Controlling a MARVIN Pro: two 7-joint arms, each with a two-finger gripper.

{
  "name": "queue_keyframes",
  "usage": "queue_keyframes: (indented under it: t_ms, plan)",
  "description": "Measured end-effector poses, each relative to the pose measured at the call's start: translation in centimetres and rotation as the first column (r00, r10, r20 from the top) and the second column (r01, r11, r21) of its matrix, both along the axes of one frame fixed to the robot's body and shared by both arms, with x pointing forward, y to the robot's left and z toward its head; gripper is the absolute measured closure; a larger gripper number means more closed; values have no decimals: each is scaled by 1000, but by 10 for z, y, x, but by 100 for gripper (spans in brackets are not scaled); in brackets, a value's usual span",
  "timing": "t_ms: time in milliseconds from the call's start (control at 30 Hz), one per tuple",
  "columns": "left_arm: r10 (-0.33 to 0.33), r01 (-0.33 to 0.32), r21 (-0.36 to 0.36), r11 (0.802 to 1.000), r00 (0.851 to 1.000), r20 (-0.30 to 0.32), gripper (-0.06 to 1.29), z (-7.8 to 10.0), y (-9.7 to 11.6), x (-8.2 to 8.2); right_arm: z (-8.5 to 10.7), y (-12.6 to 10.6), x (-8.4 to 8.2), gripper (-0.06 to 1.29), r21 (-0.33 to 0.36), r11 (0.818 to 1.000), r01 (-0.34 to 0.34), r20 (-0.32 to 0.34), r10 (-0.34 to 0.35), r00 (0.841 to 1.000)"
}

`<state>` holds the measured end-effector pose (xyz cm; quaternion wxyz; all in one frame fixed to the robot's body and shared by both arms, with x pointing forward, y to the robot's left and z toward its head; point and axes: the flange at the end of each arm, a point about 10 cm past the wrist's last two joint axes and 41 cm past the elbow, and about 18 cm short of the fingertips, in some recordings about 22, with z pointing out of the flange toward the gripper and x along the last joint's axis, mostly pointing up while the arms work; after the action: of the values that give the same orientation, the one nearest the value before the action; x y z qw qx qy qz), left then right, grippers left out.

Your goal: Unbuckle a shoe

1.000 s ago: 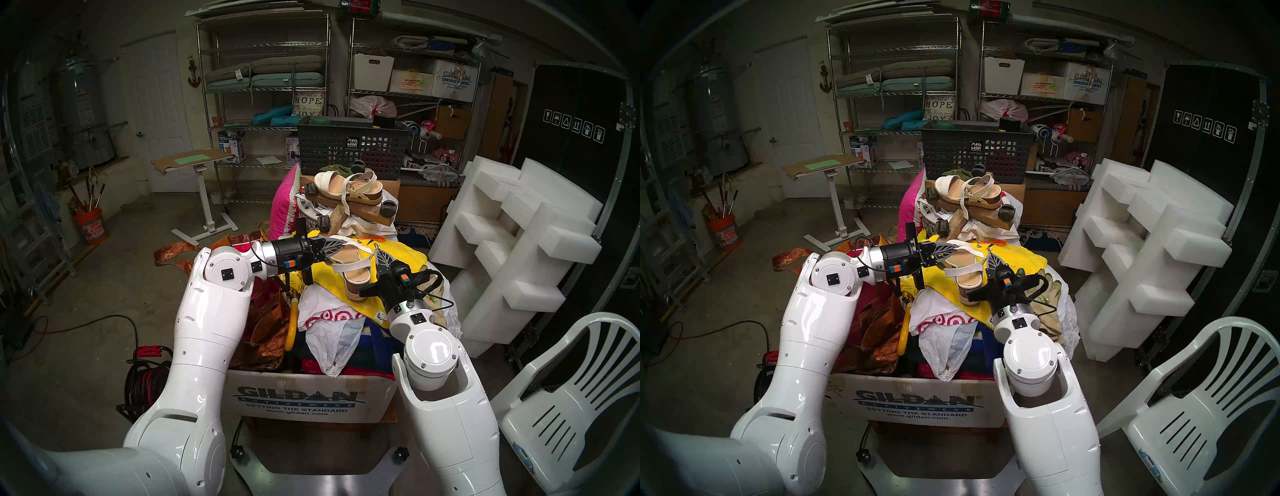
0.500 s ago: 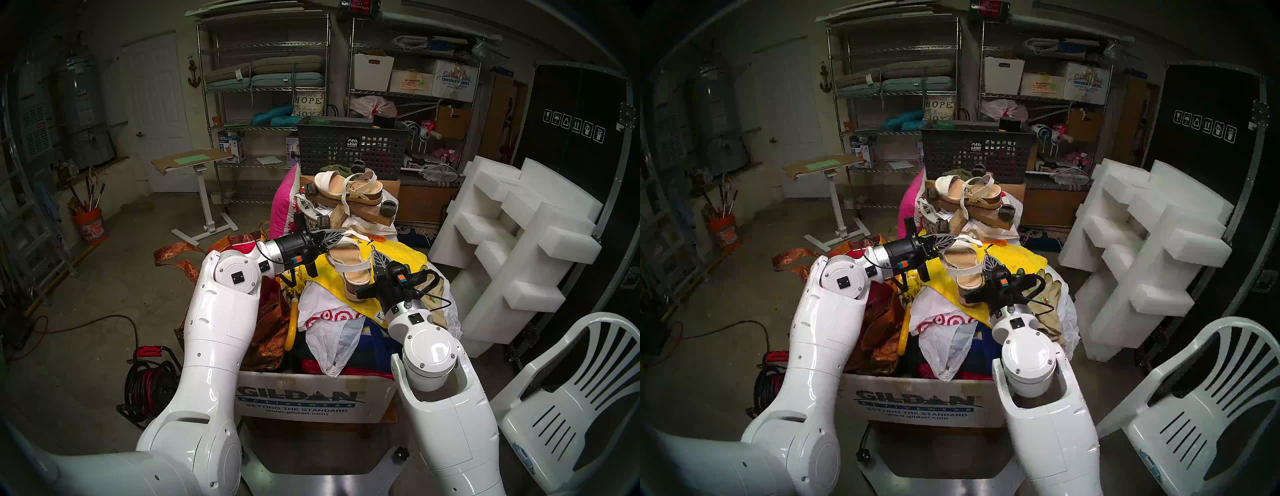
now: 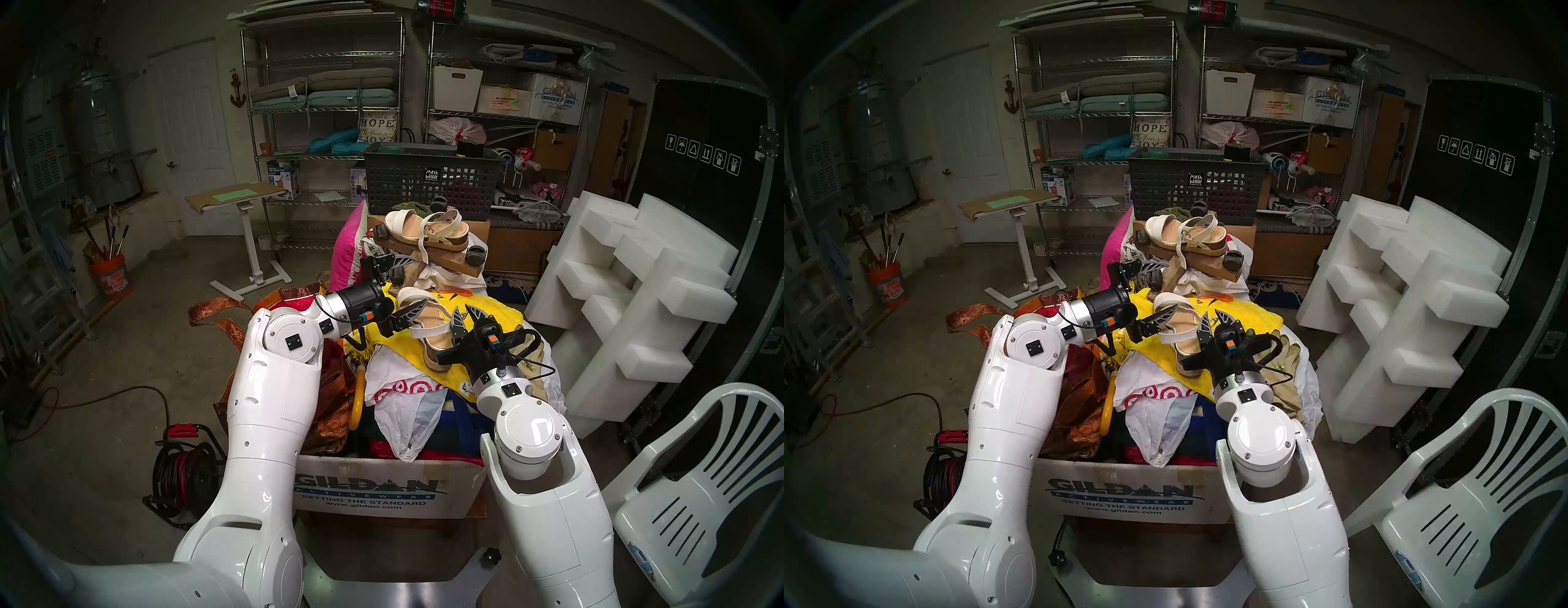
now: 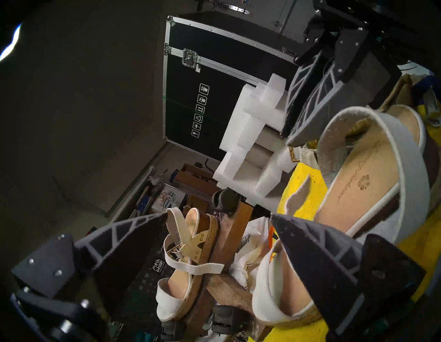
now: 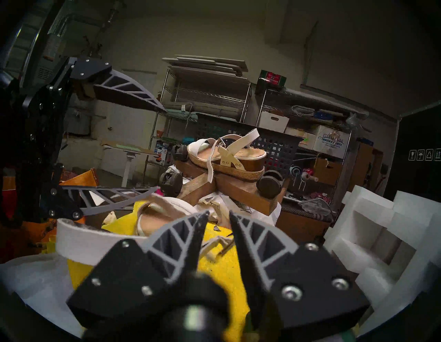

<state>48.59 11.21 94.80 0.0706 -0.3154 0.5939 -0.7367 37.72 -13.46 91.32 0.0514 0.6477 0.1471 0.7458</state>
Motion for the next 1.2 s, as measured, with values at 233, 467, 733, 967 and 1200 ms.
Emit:
queue_keyframes:
  t_ms: [233, 467, 733, 967, 1200]
  plan:
    - [24, -24, -40, 999, 1000, -13, 6, 7, 7, -12, 10, -3, -6, 46, -9, 1000, 0, 28, 0, 1000]
    - [56, -61, -128, 990, 998, -42, 6, 23, 10, -20, 21, -5, -12, 15, -15, 1000, -6, 61, 7, 998]
    - [58, -76, -241, 968, 995, -81, 6, 47, 5, -36, 33, -9, -16, 12, -21, 1000, -11, 93, 13, 996]
    - [52, -94, -323, 942, 989, -137, 6, 58, 6, -54, 41, -13, -21, 11, -20, 1000, -11, 114, 13, 993]
    - [80, -150, -360, 921, 976, -203, 6, 59, 12, -72, 41, -19, -26, 8, -18, 1000, -8, 115, 10, 993]
